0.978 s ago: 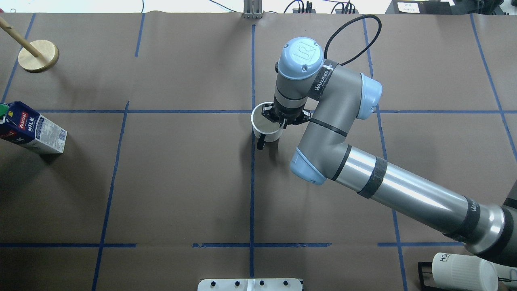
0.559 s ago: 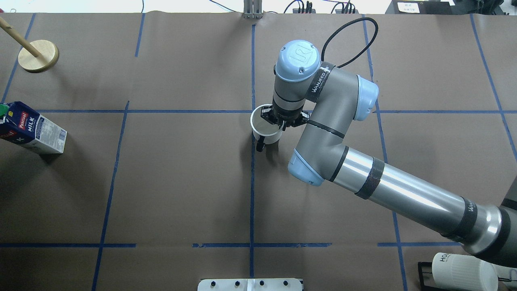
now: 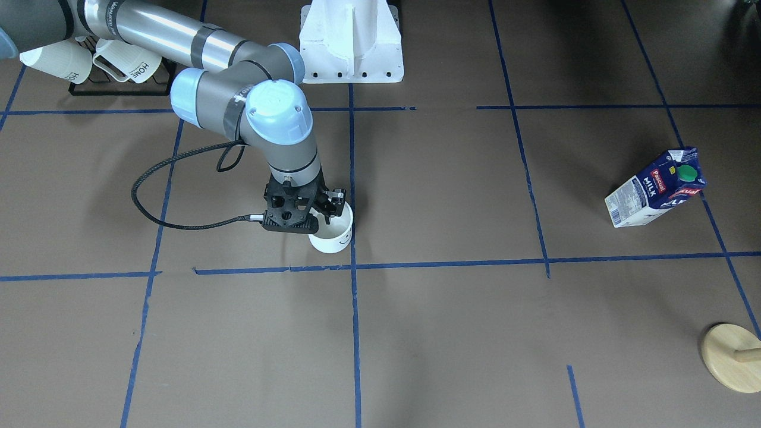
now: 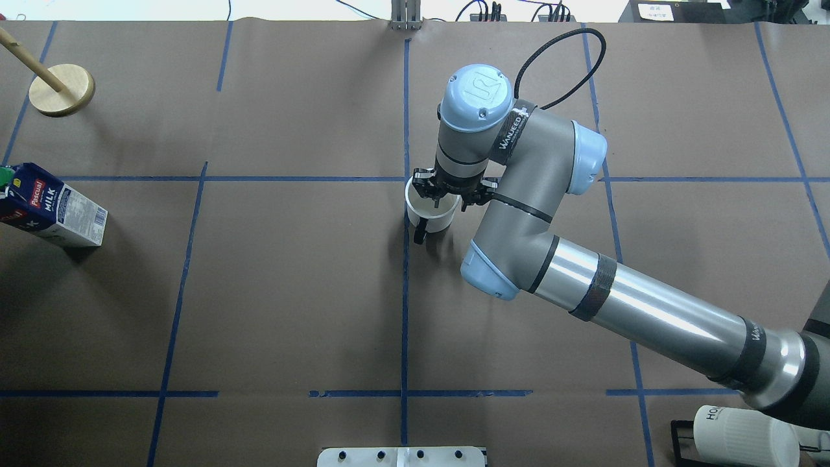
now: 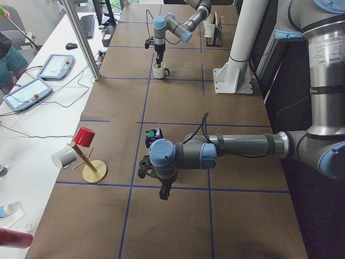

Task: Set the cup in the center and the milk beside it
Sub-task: 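Withdraw the right arm away from the mug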

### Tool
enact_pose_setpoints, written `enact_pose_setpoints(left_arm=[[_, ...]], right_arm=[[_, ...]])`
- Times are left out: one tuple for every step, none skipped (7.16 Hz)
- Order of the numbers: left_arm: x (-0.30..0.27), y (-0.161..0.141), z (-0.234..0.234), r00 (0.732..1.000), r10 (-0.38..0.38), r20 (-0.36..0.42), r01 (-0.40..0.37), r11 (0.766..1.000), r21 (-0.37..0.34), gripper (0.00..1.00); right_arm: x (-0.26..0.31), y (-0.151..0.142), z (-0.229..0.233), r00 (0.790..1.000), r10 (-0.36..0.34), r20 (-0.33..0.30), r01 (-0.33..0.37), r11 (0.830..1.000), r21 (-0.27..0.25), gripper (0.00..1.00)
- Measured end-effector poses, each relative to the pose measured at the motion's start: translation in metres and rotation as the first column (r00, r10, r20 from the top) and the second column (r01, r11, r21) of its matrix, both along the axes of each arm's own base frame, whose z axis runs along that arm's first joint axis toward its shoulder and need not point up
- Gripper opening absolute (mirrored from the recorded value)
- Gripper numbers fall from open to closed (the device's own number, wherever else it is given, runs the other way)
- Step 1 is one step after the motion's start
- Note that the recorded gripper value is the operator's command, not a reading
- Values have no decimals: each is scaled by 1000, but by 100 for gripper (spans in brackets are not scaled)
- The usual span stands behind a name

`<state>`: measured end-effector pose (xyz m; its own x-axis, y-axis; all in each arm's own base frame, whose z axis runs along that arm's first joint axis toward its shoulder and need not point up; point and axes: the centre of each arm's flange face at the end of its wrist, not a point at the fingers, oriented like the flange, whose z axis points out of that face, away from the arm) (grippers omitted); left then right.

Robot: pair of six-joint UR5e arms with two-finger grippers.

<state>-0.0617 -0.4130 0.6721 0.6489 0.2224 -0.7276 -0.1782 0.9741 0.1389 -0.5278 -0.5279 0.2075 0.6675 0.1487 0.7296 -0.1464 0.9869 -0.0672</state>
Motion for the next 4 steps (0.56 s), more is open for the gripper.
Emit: enact_pose_setpoints(left_arm=[[0, -1, -1, 1000, 0, 1, 0, 1000, 4, 100], [0, -3, -4, 1000, 1, 1, -1, 1000, 11, 100], [0, -7, -10, 1000, -1, 2, 1, 1000, 24, 100], [0, -17, -20, 1000, -3, 2, 3, 998, 58, 100]], right_arm=[[30, -10, -12, 1000, 14, 12, -14, 1000, -8, 98], [67, -22, -17, 1000, 11, 21, -11, 1000, -12, 98], [108, -34, -8, 1000, -14, 22, 14, 1000, 4, 98], [153, -44, 15, 999, -48, 14, 47, 998, 41, 98]])
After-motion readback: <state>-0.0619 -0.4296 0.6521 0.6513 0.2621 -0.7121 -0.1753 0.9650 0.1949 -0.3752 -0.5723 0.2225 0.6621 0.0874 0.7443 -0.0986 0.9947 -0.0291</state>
